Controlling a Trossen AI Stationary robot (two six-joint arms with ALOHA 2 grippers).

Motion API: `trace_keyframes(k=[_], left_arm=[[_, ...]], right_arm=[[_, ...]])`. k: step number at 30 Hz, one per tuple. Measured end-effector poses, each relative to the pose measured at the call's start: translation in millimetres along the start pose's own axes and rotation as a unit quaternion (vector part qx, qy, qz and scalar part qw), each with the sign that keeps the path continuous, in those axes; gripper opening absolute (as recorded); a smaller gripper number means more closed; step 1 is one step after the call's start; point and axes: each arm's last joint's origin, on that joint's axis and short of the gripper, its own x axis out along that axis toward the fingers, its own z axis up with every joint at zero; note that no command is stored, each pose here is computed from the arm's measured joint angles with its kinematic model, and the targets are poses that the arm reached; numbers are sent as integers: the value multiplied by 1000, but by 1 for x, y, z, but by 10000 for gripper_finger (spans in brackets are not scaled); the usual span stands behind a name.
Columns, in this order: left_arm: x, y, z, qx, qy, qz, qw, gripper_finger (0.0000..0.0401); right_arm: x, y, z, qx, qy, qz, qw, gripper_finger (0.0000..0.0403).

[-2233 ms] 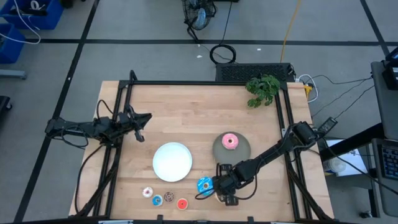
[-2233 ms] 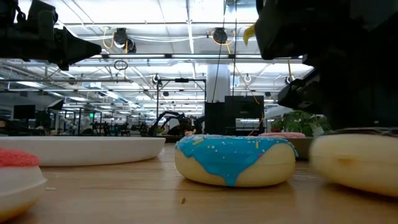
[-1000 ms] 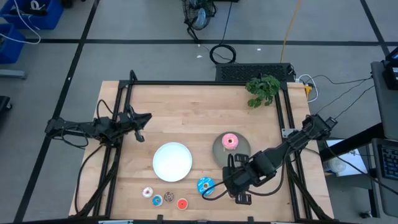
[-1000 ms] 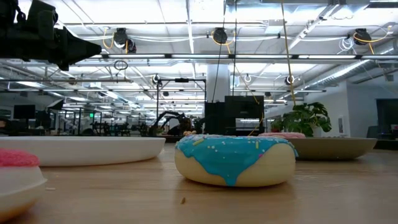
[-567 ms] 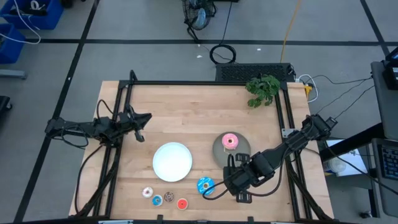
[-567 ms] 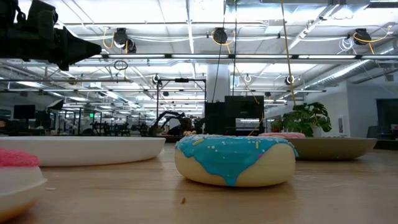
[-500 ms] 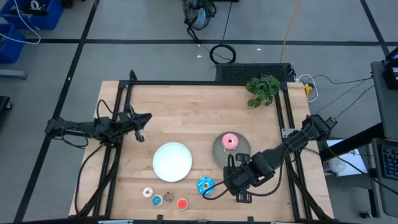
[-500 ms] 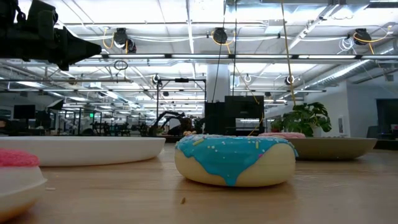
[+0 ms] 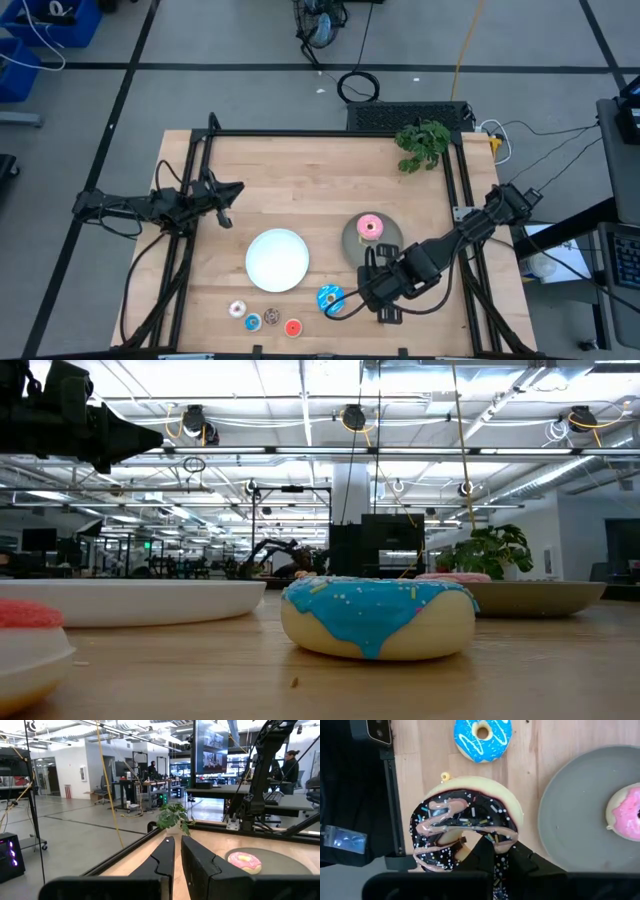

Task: Pick & Place donuts
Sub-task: Put the large black donut on the gray plate

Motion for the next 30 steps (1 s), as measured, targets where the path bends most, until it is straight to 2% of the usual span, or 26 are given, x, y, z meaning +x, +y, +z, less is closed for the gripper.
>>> trace_keyframes(k=[5,10,13,17,22,27,30], left_arm=[[0,0,0,0,0,0,1000,37],[0,0,0,0,0,0,1000,37],[0,0,0,1,0,0,1000,37],[0,0,0,3,1,0,1000,37],[0,0,-1,6,4,0,1000,37],[0,0,-1,5,4,0,1000,37],[0,0,-1,5,4,0,1000,37]], right_arm=[[0,-8,5,-16,-14,-25,999,9],[0,-24,5,-16,23,-55,998,9],[0,-32,8,-8,22,-71,997,9],[4,-39,12,-18,17,-70,997,9],[29,-49,8,-32,-7,-41,999,9],[46,-78,-15,16,32,-54,998,9],[45,-96,-28,49,21,-54,997,9]])
